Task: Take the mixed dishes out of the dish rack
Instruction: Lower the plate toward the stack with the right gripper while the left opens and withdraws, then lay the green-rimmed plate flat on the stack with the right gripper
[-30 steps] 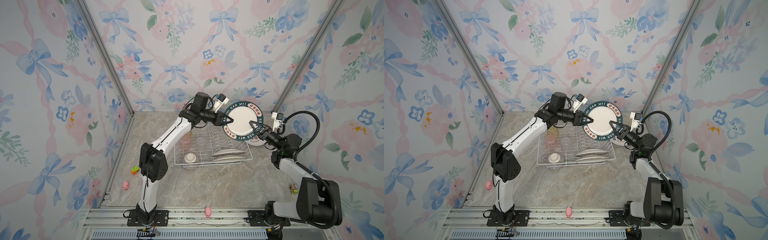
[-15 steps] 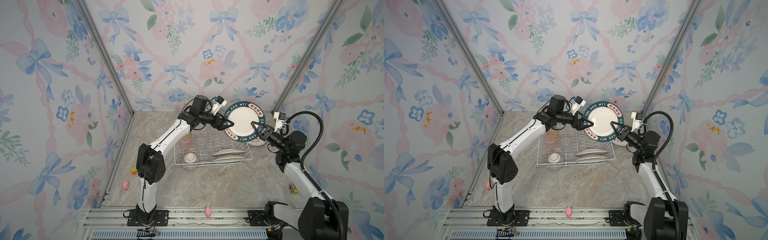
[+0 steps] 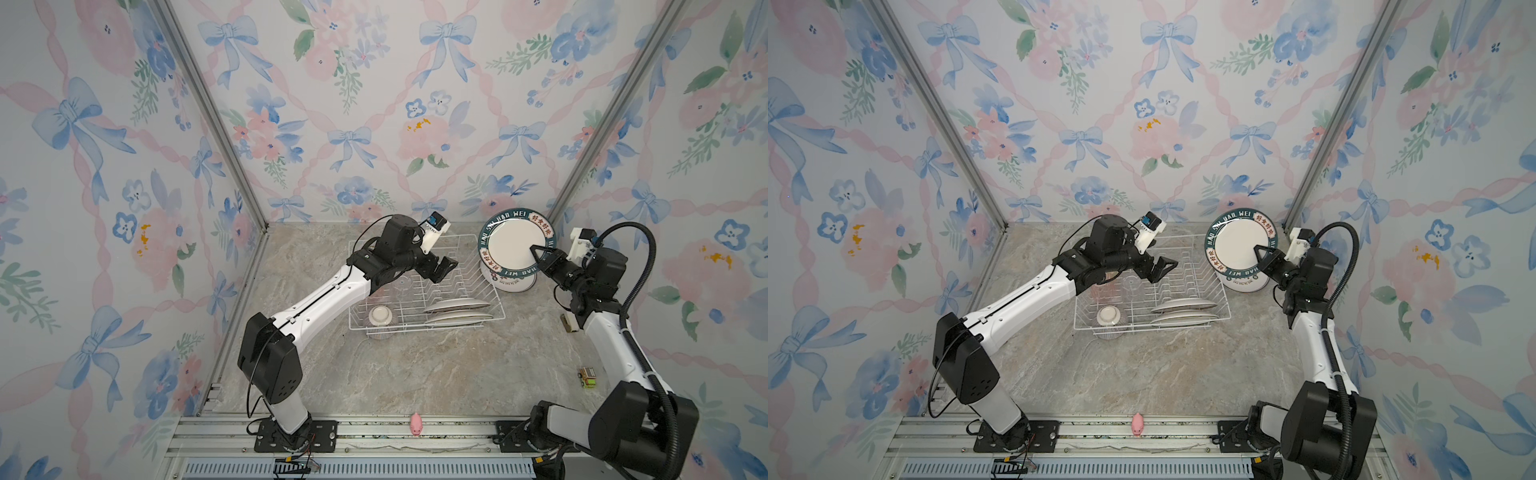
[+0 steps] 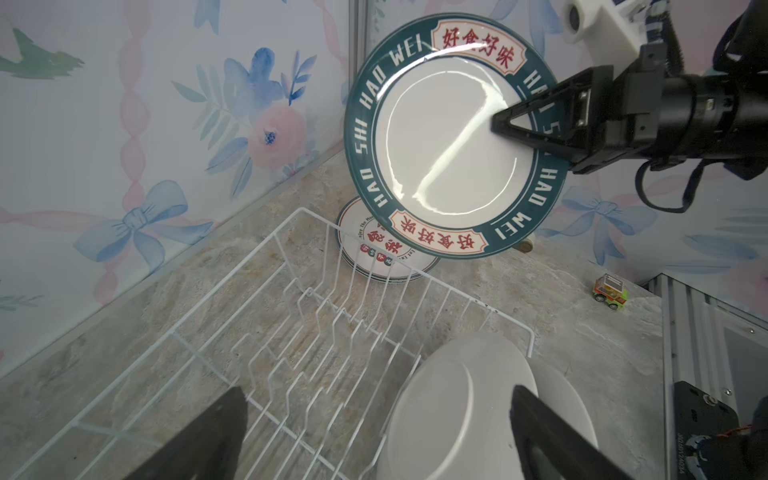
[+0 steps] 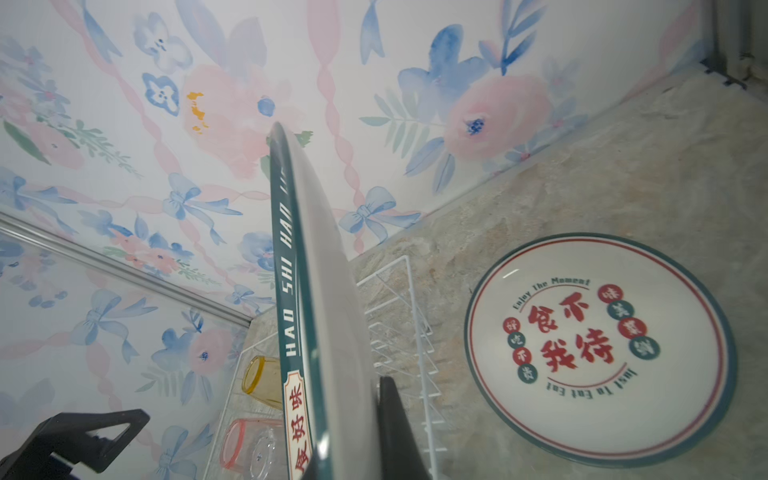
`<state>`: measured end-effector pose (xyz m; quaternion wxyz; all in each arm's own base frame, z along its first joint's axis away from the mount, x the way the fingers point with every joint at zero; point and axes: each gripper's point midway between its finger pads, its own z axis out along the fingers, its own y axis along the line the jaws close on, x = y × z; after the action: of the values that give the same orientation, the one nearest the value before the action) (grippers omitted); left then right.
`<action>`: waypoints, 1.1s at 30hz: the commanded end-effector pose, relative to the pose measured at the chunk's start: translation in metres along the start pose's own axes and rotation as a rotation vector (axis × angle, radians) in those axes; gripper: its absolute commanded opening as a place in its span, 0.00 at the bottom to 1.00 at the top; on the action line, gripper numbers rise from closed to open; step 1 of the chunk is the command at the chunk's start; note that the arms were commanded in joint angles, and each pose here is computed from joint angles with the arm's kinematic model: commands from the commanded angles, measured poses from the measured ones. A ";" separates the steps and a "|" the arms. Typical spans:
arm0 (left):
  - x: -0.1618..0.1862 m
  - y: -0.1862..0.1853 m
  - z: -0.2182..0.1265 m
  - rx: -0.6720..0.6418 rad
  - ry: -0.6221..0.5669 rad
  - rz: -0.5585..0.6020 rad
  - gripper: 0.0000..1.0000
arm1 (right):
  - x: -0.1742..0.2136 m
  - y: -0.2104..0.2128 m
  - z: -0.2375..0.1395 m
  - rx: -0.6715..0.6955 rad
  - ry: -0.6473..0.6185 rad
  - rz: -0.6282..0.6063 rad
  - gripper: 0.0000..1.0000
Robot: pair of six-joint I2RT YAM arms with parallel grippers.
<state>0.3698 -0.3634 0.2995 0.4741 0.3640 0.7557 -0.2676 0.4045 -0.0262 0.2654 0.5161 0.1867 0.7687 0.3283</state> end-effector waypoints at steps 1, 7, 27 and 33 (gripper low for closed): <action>-0.005 0.016 -0.012 -0.093 -0.044 0.029 0.98 | -0.011 -0.032 0.002 0.105 -0.013 0.024 0.00; 0.009 0.023 -0.019 -0.131 -0.025 0.013 0.98 | -0.008 -0.084 0.017 0.204 -0.001 0.100 0.00; 0.013 0.029 -0.020 -0.138 -0.023 -0.011 0.98 | 0.034 -0.161 0.097 0.130 0.061 0.357 0.00; 0.014 0.030 -0.018 -0.136 -0.021 -0.012 0.98 | 0.042 -0.169 0.108 0.101 0.066 0.399 0.00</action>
<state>0.3800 -0.3313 0.2787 0.4901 0.3317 0.7769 -0.2150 0.4757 -0.0906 0.0697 0.3732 0.3785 0.7666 0.3603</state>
